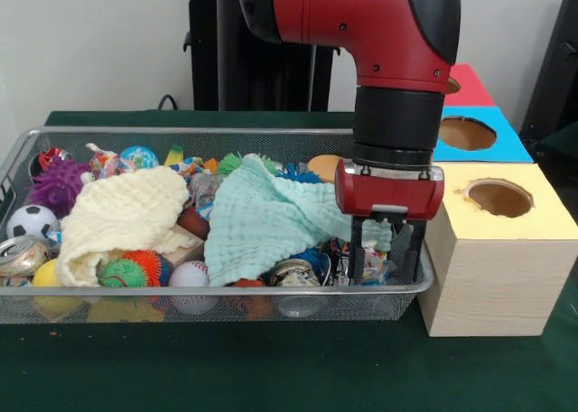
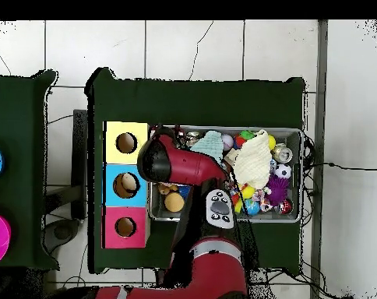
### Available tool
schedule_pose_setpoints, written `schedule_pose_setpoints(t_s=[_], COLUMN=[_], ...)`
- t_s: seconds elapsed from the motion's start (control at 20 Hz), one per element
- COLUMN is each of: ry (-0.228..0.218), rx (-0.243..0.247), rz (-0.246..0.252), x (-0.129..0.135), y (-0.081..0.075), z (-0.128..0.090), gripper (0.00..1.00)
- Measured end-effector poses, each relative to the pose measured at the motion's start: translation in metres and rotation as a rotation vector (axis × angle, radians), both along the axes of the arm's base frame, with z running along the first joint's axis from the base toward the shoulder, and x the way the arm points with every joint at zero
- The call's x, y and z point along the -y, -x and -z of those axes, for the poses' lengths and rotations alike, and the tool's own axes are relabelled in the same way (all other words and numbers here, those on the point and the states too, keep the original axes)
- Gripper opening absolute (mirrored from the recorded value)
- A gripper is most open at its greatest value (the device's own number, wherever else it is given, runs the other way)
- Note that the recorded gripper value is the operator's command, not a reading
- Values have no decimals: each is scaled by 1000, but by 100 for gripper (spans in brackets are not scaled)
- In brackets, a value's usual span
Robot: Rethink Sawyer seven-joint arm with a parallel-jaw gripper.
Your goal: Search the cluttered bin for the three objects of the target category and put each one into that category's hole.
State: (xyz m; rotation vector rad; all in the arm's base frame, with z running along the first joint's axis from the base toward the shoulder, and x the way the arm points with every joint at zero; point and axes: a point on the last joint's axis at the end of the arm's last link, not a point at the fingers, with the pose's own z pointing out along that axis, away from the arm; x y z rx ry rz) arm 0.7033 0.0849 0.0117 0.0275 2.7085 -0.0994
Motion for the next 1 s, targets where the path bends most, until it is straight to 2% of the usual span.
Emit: schedule_pose_setpoints(t_s=[0.15, 1.0], ry=[2, 7], rx=[0, 5], rz=[1, -1], x=[0, 0], y=[3, 3], z=[10, 10], gripper=[100, 100])
